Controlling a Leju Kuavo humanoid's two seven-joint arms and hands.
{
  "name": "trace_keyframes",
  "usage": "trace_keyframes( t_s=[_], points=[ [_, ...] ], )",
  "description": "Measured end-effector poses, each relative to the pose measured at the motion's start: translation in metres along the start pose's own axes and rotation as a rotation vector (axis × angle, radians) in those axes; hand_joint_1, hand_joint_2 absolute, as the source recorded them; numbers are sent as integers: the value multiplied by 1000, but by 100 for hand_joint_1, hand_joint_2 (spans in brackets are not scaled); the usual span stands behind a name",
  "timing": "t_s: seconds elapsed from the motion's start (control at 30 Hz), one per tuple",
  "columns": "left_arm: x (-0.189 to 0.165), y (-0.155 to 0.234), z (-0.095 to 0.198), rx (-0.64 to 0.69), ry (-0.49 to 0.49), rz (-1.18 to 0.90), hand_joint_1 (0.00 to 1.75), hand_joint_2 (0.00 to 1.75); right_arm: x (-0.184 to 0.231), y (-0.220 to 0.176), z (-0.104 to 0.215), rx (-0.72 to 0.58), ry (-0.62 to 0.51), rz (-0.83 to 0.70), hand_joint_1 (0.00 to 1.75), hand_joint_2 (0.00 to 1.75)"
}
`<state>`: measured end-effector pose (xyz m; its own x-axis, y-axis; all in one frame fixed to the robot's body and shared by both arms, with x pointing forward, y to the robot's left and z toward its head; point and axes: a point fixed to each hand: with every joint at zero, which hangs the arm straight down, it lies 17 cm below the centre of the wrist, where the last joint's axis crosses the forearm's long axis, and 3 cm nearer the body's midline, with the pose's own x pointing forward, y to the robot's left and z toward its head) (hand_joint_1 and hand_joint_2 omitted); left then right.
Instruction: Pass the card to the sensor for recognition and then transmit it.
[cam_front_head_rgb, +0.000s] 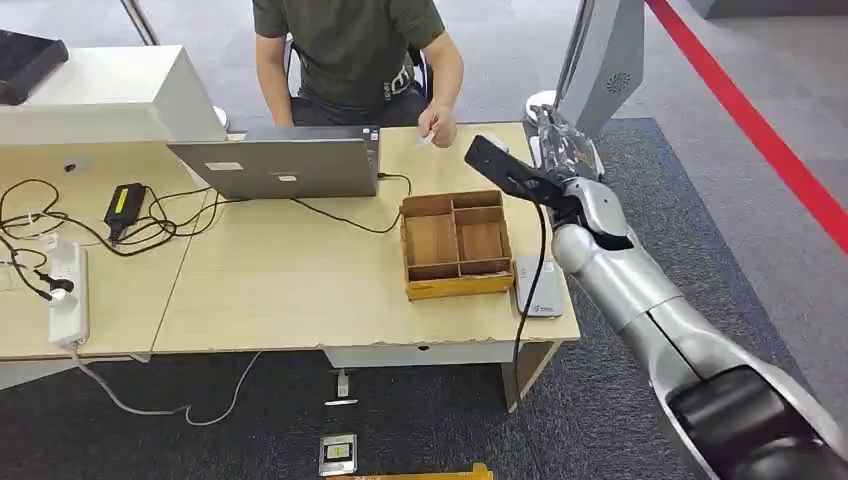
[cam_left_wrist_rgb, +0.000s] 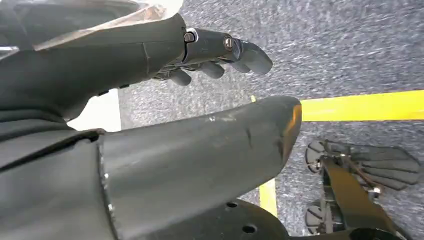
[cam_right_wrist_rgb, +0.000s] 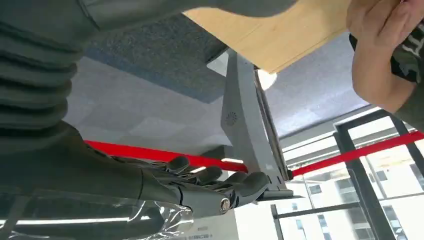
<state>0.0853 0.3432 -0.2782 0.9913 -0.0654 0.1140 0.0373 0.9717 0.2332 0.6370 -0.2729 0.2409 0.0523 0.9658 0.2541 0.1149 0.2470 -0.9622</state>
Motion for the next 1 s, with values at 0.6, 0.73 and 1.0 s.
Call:
trace_keyframes(
  t_s=[0.6, 0.73, 1.0],
  points=[
    [5, -4, 1, -13, -54, 0, 0, 0, -30, 17, 66, 101, -57, -229, 0, 0],
    [7, -2, 0, -9, -59, 5, 0, 0, -38, 9, 88, 91, -67, -255, 0, 0],
    [4, 0, 0, -5, -50, 27, 0, 0, -19, -13, 151, -13, -154, -76, 0, 0]
  ],
)
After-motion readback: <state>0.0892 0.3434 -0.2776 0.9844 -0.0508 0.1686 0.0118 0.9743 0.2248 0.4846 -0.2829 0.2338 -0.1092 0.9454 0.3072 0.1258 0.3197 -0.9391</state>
